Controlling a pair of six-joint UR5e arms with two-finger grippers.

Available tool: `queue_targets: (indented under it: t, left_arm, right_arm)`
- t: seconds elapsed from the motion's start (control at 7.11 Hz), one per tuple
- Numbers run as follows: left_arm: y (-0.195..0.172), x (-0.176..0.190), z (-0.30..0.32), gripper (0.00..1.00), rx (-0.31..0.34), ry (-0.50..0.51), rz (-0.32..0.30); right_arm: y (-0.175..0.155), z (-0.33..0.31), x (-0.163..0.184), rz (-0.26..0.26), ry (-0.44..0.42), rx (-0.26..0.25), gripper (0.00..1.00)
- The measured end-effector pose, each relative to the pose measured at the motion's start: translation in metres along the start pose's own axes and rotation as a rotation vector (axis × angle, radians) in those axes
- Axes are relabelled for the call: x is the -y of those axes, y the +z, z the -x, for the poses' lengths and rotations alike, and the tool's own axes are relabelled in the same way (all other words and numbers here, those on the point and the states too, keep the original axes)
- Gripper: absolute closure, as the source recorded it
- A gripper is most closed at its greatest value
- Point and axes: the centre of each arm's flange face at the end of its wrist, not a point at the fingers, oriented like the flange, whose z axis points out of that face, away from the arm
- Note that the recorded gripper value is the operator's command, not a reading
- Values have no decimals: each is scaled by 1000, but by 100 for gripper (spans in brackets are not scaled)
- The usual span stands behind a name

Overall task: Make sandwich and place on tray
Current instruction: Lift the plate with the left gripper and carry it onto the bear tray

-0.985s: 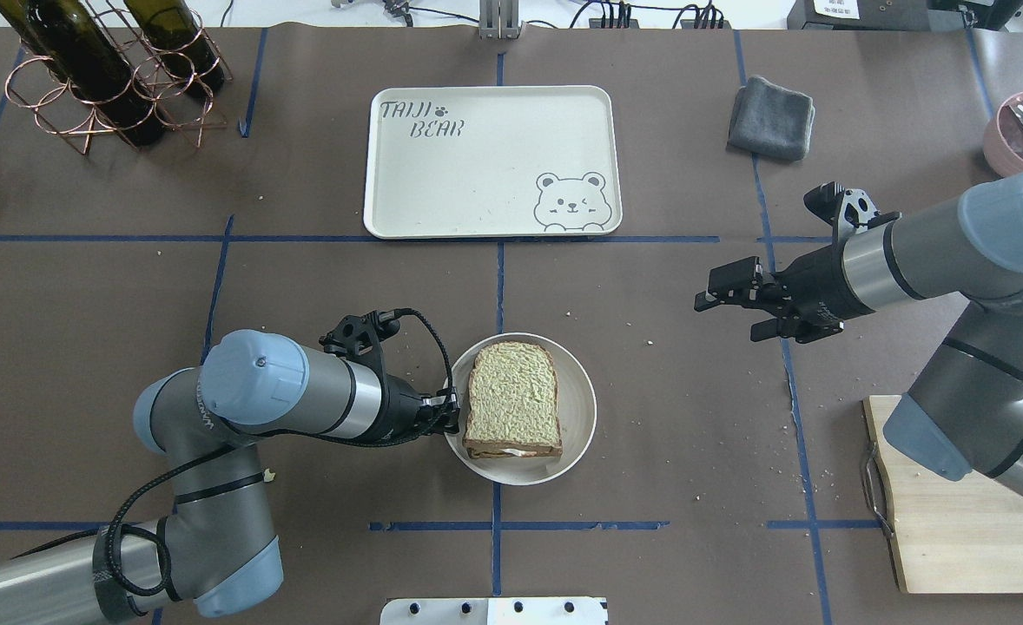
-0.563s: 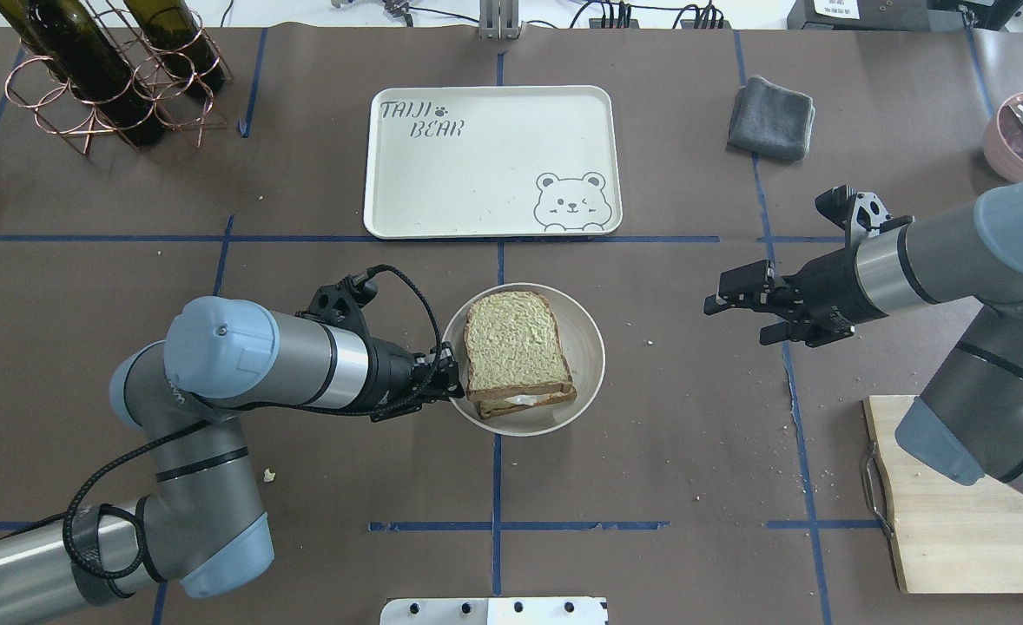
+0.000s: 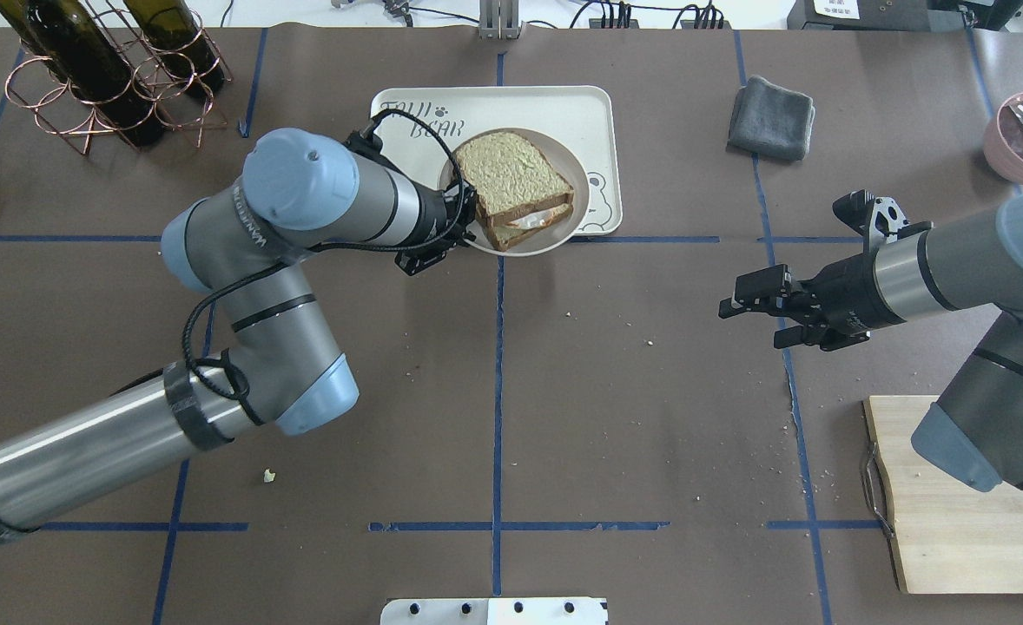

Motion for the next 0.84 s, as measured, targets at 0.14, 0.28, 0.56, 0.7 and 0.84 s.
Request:
queue_targets:
  t: [0.14,0.28,0.56,0.7,0.84]
  left_arm:
    - [24,25,-16,100,15,-54,-54]
    - [43,43,-18,100,19,-78,-80]
    - [72,65,-9,100,-7,-81,-88]
    - [79,69,-7,98,-12,-79,-90]
    - [82,68,-9,98,-15,-77,-89]
  right_arm:
    - [0,-1,0,-2,1,-2,0]
    - [0,-3,0,-1,3,-4,0]
    - [0,-4,-1,-1,3,-6,0]
    - [-2,-3,-2,-1,2,-2,0]
    - [-3,-1,-3,-2,0,1,0]
